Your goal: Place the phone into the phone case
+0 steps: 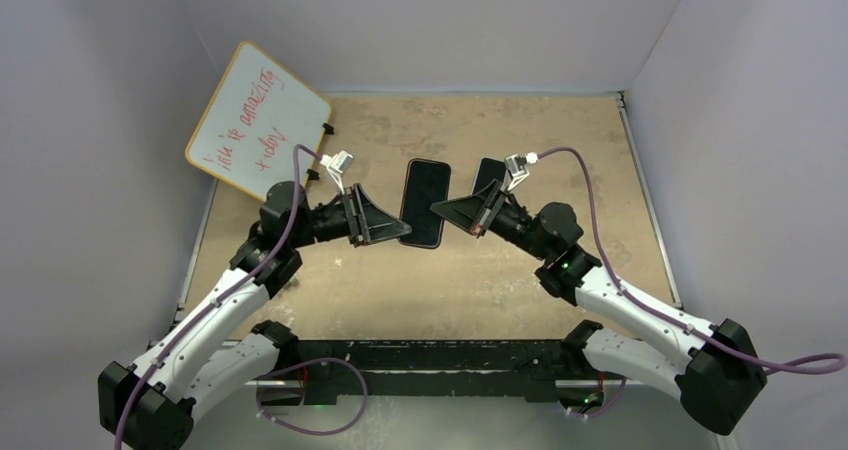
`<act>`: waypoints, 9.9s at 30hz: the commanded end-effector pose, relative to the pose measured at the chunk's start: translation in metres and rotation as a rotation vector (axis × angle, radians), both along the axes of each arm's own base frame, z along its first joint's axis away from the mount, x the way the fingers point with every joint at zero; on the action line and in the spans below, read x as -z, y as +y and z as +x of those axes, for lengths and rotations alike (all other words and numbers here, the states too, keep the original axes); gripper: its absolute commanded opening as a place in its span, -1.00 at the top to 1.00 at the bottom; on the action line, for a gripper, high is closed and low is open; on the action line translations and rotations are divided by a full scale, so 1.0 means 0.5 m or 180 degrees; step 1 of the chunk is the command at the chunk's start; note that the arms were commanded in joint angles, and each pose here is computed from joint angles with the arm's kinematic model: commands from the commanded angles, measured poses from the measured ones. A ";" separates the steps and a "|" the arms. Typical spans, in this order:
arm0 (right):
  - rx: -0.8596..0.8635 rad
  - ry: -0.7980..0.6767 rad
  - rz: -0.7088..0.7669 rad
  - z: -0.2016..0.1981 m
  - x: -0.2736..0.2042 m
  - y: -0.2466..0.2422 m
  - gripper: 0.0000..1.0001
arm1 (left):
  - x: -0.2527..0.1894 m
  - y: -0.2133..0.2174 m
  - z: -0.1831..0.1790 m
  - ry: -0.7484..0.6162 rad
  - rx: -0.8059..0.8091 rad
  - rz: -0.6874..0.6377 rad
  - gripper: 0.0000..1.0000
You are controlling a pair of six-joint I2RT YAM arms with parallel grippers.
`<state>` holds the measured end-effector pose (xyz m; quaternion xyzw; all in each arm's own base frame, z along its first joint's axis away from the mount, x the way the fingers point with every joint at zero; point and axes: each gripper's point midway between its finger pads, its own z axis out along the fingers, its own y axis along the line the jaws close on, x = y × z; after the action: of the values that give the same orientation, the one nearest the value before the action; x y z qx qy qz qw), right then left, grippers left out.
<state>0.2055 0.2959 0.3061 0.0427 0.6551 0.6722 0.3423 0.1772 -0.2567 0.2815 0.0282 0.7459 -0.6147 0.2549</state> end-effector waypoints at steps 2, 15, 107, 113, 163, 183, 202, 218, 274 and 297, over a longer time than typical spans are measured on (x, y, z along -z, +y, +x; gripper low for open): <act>0.0282 -0.0349 0.0432 0.009 -0.106 -0.031 1.00 | -0.015 -0.005 -0.019 0.0026 0.0125 -0.0249 0.72; 0.0028 -0.0258 -0.0069 0.001 -0.025 -0.002 1.00 | 0.052 0.001 -0.002 0.0335 0.0028 0.0252 0.86; -0.1237 0.0344 -0.0442 -0.118 0.115 0.043 -0.36 | -0.033 0.017 0.055 -0.0438 -0.0514 -0.0551 1.00; -0.1277 0.0501 -0.0483 -0.125 0.133 0.067 -0.38 | -0.046 0.022 0.065 -0.0562 -0.0613 -0.0583 1.00; -0.0816 0.0238 -0.0564 -0.086 0.094 0.058 0.41 | -0.036 -0.012 -0.025 -0.0666 0.0493 -0.0319 1.00; 0.0174 0.0231 -0.0180 -0.013 0.072 0.000 1.00 | 0.081 0.014 -0.042 0.0086 0.0332 0.0299 -0.12; 0.0277 0.0420 -0.0125 -0.003 0.114 -0.006 1.00 | 0.146 0.003 -0.016 0.0568 0.0106 0.0098 -0.14; 0.0270 0.0448 -0.0076 0.000 0.133 -0.002 1.00 | 0.175 -0.002 -0.020 0.0860 0.0137 0.0061 0.83; 0.0121 0.0969 -0.2251 0.396 0.512 0.017 0.01 | 0.149 0.188 0.075 -0.1131 -0.0741 0.2336 -0.82; 0.0492 0.0601 -0.2837 0.233 0.298 -0.155 -0.98 | 0.066 0.177 0.112 -0.1058 -0.1127 0.2057 -0.98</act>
<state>0.3450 0.2387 0.1382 0.0099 0.9034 0.3142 0.2915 0.2208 -0.1625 0.2050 0.0999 0.8786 -0.2509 0.3939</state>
